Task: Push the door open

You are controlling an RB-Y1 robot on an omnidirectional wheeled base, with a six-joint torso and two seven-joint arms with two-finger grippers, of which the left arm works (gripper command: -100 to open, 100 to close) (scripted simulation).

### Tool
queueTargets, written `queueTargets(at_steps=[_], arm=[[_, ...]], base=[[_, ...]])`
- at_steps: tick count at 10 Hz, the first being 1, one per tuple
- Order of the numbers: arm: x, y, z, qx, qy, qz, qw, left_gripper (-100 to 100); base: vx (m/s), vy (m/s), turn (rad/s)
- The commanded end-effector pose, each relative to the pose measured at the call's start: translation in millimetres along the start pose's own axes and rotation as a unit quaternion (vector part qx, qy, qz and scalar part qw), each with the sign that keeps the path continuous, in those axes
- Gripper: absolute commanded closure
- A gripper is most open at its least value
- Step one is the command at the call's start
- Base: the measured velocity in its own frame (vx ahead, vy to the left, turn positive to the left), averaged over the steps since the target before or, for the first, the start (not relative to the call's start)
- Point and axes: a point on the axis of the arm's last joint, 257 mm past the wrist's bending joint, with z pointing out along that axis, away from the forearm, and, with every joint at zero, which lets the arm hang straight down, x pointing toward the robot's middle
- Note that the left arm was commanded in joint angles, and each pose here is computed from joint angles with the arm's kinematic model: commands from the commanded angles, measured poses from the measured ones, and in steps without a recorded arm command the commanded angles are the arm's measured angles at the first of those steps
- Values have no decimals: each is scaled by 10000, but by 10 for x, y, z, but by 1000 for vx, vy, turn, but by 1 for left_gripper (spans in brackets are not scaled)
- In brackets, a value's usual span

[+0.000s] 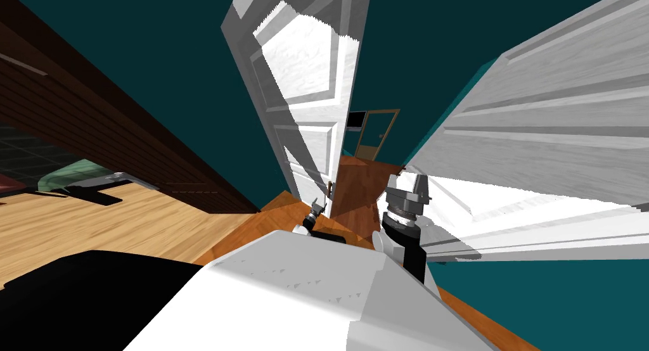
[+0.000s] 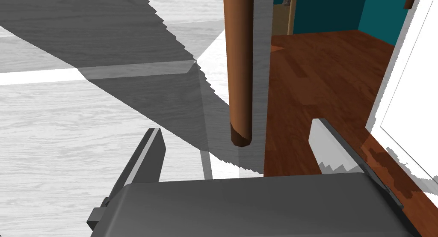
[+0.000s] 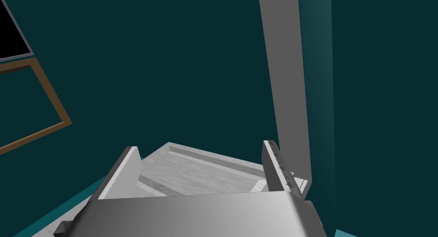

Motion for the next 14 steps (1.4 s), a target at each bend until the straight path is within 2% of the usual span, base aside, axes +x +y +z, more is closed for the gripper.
queueTargets(at_steps=[1, 4, 7, 8, 9, 14], arm=[[-39, -141, -20, 9, -47, 131, 9999, -100], [-49, -238, -18, 44, -65, 179, 9998, -100], [12, -112, 67, 88, 4, -16, 10000, -100], [-9, -139, 39, 79, -16, 36, 10000, -100], [-9, -139, 39, 79, -16, 36, 10000, 100], [-9, -139, 39, 79, -16, 36, 10000, 100]], base=[[160, -74, -21], [209, -79, -23], [181, -89, -22], [74, -38, 1], [-9, 4, 4], [-9, 1, -10]])
